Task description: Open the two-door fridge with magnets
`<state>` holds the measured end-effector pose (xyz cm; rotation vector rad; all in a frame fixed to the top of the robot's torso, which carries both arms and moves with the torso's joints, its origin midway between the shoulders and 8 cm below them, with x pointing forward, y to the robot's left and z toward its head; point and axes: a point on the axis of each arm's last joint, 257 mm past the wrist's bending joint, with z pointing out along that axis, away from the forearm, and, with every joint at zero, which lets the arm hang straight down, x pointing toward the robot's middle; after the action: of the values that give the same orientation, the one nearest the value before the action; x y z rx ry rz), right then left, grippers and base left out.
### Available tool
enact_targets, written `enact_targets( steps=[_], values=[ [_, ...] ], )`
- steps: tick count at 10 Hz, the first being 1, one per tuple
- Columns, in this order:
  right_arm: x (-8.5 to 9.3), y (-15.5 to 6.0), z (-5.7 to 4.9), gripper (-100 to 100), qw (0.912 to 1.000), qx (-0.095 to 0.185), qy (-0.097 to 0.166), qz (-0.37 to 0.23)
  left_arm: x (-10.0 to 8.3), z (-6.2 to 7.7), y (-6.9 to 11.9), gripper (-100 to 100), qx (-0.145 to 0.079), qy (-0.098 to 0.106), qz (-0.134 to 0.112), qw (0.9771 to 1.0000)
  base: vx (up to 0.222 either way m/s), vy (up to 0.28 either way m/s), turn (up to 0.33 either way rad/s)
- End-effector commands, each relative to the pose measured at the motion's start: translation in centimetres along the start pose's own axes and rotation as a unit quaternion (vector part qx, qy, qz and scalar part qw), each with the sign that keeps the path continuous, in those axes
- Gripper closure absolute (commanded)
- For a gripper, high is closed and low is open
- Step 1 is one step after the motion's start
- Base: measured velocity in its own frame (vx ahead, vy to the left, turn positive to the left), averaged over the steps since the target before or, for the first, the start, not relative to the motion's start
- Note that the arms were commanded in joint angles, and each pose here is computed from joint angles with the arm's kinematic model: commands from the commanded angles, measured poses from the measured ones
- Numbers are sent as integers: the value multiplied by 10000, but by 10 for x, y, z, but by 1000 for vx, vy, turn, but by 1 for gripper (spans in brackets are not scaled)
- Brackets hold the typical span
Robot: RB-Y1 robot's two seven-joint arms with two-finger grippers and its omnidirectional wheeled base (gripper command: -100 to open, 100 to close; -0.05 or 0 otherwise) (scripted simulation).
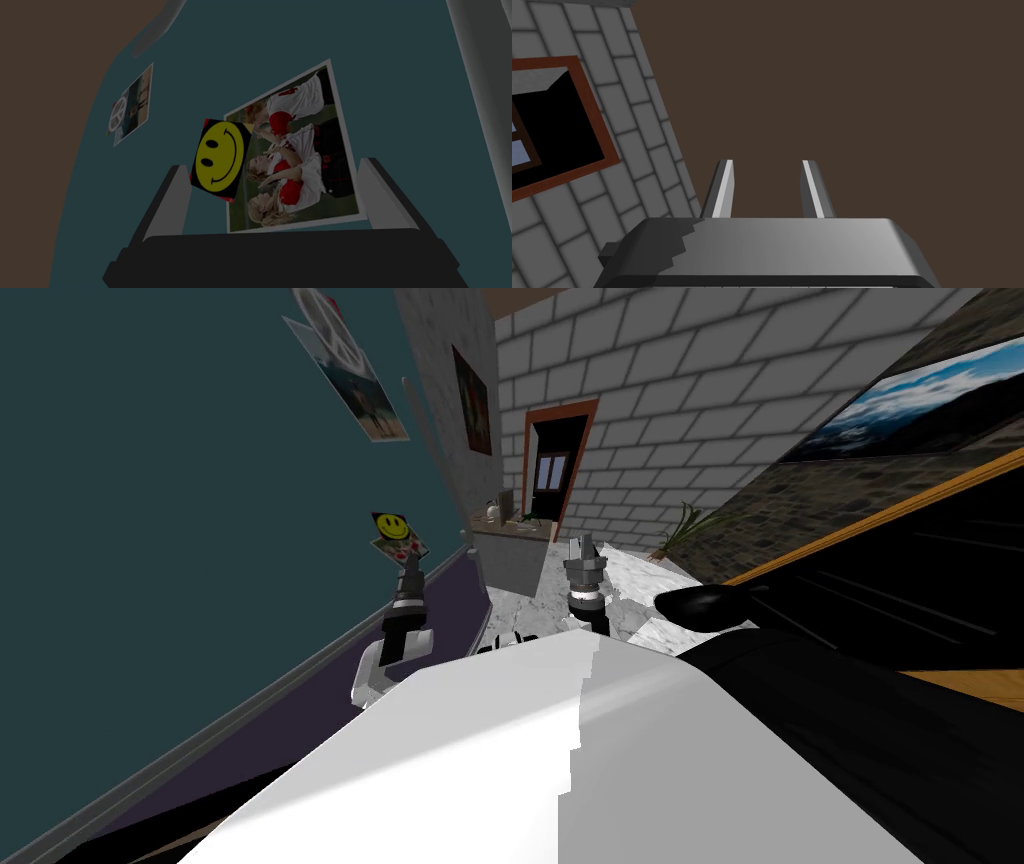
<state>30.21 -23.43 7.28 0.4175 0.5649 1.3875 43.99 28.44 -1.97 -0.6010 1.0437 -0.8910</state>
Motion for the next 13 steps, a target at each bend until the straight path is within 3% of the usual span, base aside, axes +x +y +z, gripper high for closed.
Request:
enact_targets(
  steps=[1, 6, 10, 11, 13],
  values=[
    [0, 0, 0, 0, 10000, 0, 0, 0, -6, 9, 8, -100, -207, -37, 145, 9997, 30, -2, -44],
    [0, 0, 0, 0, 10000, 0, 0, 0, -24, 34, 19, -100, -562, -195, 471, 9971, 26, -14, -99],
    [0, 0, 0, 0, 10000, 0, 0, 0, -30, 43, 28, -100, -798, -245, 545, 9950, 26, -1, -65],
    [0, 0, 0, 0, 10000, 0, 0, 0, -36, 48, 34, -100, -973, -294, 619, 9929, 19, 5, -139],
    [0, 0, 0, 0, 10000, 0, 0, 0, -36, 50, 32, -100, -950, -302, 610, 9931, 12, 8, -37]
  ],
)
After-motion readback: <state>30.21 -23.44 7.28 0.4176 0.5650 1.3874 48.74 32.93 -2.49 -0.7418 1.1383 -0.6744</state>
